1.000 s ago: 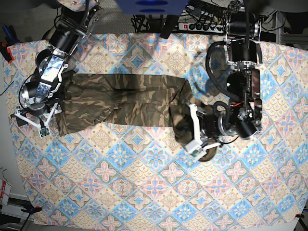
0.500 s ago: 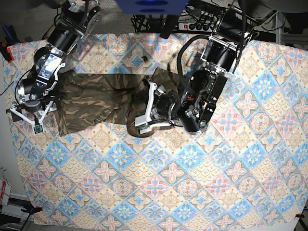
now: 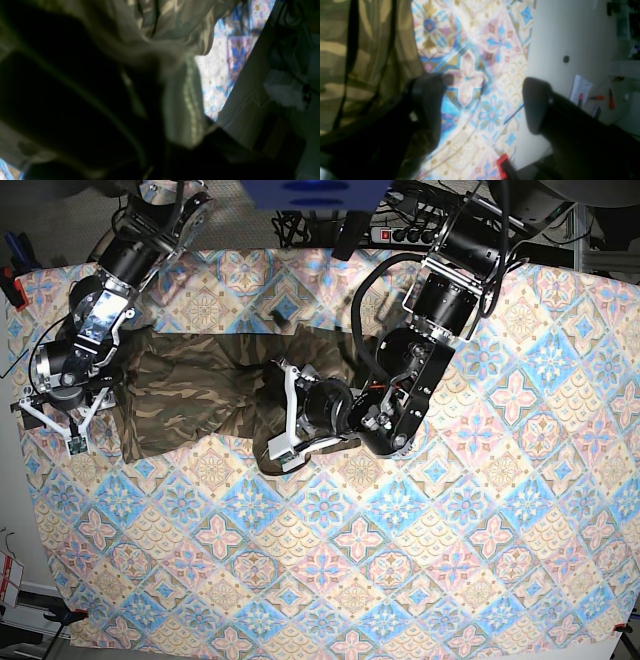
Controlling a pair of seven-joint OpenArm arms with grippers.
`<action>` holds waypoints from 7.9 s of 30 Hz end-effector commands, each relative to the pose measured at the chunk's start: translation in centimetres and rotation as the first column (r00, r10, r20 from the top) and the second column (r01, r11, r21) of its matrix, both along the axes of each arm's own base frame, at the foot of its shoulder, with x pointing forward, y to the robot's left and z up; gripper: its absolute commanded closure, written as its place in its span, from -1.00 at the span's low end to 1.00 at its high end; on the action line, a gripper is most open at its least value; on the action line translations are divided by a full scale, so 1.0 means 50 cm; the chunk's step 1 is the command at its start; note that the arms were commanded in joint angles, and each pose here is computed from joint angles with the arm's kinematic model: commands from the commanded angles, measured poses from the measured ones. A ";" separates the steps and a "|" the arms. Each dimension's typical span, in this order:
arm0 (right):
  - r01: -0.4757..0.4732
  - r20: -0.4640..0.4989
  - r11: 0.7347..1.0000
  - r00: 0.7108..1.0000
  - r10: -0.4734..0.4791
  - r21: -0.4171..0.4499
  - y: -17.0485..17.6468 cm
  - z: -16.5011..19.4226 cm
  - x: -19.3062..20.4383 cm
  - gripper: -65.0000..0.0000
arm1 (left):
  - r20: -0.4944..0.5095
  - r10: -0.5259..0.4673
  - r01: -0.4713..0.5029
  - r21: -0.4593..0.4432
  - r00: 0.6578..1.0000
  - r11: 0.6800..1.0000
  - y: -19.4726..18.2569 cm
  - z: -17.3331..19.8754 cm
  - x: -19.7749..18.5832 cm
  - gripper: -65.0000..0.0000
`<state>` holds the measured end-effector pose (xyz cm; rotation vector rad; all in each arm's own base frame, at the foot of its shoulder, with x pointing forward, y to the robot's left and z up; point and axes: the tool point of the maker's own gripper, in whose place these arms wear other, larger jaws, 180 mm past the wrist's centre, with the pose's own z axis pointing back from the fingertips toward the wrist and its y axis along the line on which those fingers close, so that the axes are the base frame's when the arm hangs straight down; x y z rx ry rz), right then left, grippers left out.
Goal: Fold the T-shirt properly
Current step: 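Fold the held shirt end over toward the right gripper with the left gripper, then release the folded end with the left gripper and press it flat, then grasp the shirt's folded end with the right gripper and lift it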
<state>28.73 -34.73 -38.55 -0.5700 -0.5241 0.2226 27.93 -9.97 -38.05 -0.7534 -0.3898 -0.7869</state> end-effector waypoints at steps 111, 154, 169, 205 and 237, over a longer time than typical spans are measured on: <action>0.050 0.052 0.998 0.997 -0.049 -0.026 -0.044 0.032 -0.004 -0.81 | -0.007 0.027 -0.026 0.174 1.000 0.984 -0.089 -0.114 0.026 1.00; 0.130 0.188 0.922 0.960 -0.209 0.365 -0.054 0.053 0.015 -0.81 | 0.434 0.166 -0.173 -0.025 0.885 0.985 0.113 0.259 0.133 1.00; 0.195 0.079 0.587 0.909 -0.409 0.786 -0.080 -0.094 0.007 -0.81 | 0.399 0.186 -0.216 0.032 0.898 0.976 0.170 0.211 0.118 1.00; 0.207 -0.268 0.569 0.963 0.025 0.796 0.276 -0.210 -0.086 -0.32 | 0.433 0.172 -0.285 0.211 0.885 0.935 0.234 0.131 0.106 1.00; 0.009 -0.160 0.795 0.981 0.111 0.606 0.223 -0.042 0.151 0.99 | 0.148 0.177 -0.216 0.311 0.973 0.926 0.175 -0.138 0.041 1.00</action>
